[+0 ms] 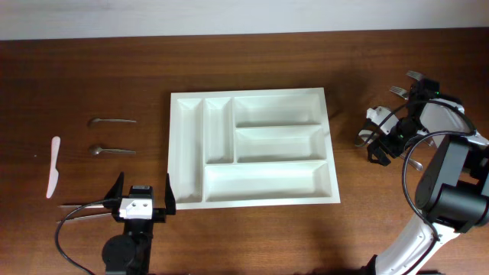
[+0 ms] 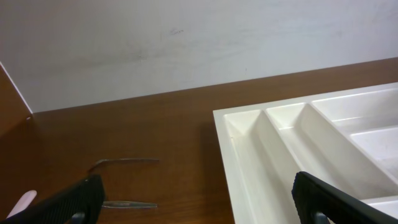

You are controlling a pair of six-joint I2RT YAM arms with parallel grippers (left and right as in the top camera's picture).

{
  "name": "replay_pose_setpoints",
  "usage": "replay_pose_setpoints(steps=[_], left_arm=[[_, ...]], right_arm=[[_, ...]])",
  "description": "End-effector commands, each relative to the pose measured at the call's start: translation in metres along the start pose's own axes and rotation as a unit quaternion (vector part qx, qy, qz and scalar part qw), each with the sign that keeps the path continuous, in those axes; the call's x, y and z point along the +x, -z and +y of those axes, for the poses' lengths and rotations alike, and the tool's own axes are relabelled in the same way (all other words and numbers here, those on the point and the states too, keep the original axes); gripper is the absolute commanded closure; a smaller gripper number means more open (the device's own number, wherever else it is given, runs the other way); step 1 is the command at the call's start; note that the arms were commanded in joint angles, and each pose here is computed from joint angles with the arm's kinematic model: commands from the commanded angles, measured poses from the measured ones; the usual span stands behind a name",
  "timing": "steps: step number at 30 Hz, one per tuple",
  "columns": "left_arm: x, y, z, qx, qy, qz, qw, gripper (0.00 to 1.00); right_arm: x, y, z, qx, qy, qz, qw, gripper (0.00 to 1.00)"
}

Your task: Pack container

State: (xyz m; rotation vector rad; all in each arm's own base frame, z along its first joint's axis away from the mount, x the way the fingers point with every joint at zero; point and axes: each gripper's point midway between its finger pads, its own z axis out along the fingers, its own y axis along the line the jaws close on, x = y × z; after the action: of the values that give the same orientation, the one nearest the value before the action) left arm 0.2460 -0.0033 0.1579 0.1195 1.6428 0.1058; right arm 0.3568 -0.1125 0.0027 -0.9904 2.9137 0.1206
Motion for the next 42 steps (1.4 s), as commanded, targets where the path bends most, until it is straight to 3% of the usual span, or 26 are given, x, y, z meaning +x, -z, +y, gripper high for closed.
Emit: replay_pose_setpoints(steps=[1,42], left_arm=[[0.002,0.0,0.003,-0.008,-0.006,0.003,1.0,0.01],[0.002,0.0,0.003,-0.008,-0.006,0.003,1.0,0.01]], right_arm=[[0.001,-0.006,0.001,-0.011,0.0,-0.005,1.0,0.01],[0.017,-0.028,0.008,-0.054,-0.024,0.006,0.998,0.01]])
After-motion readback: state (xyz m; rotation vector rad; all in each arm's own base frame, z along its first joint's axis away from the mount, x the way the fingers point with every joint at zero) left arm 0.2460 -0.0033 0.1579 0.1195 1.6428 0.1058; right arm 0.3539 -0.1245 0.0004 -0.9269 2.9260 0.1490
